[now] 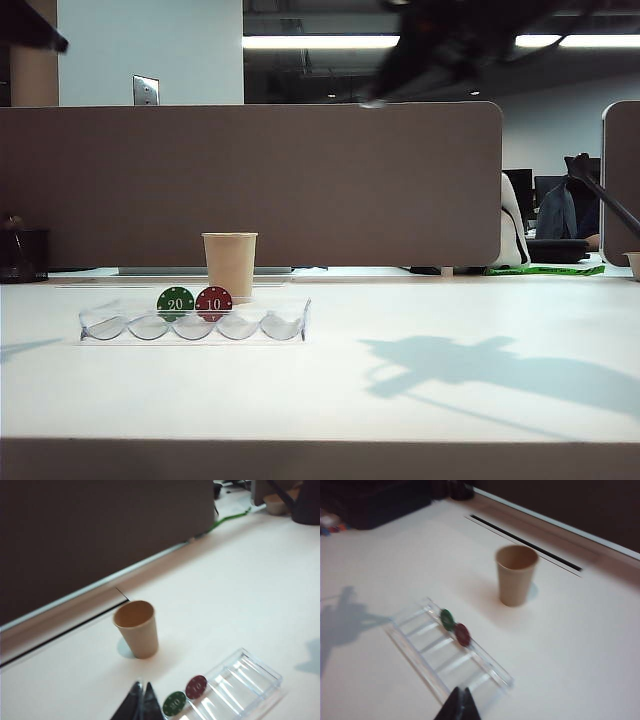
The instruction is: Pick up the chip with the greater value and put it into the paper cup.
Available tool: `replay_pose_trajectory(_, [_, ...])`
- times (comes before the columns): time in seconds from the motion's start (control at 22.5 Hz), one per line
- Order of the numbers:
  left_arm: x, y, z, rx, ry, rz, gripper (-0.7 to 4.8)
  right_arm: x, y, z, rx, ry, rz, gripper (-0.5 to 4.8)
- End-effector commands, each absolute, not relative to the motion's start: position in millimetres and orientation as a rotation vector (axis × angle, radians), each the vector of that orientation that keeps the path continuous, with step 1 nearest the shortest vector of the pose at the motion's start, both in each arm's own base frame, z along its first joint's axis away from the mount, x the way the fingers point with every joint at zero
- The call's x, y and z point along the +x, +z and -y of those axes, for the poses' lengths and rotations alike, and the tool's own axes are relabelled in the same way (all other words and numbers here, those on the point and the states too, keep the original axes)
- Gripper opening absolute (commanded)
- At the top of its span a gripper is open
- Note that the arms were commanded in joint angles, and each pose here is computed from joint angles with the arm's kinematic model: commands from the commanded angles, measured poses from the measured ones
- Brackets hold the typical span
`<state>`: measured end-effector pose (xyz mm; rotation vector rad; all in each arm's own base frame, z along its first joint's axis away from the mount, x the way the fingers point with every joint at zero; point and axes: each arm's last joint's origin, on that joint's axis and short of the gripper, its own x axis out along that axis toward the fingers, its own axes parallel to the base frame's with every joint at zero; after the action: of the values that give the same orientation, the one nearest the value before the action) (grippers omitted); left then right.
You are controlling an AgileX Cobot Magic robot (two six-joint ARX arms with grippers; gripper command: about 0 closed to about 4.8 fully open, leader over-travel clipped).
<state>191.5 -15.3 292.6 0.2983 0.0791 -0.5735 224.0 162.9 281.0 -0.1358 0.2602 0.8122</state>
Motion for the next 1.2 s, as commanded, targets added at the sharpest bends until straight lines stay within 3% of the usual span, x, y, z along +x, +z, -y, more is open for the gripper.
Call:
replay_pose_trajectory(0.04, [207,280,15,0.292,-0.594,-0.136,-0.06,226,279,-184,-0.122,0.872,-0.175,-0.06])
replay_pose_trajectory(0.18, [225,260,16,0.367,-0.625,-0.195,-0.05,226,266,-201,-0.13,0.897,-0.196,-0.06])
replay_pose_trajectory(0.44, [247,239,16,0.391,-0.643,-0.236,-0.05,212,243,-232,-0.172,0.676,-0.267,-0.06])
replay_pose_trajectory(0.76, [273,235,17,0.401,-0.7,-0.234,-0.04,207,233,-237,-0.028,0.561,-0.383,-0.06])
replay_pose_trajectory(0.93, [290,233,18,0.409,-0.76,-0.229,-0.04,213,239,-236,-0.074,0.577,-0.5,-0.06])
replay_pose_trajectory(1.2, [313,237,19,0.547,-0.848,-0.257,-0.06,214,252,-241,-0.048,0.652,-0.495,-0.06])
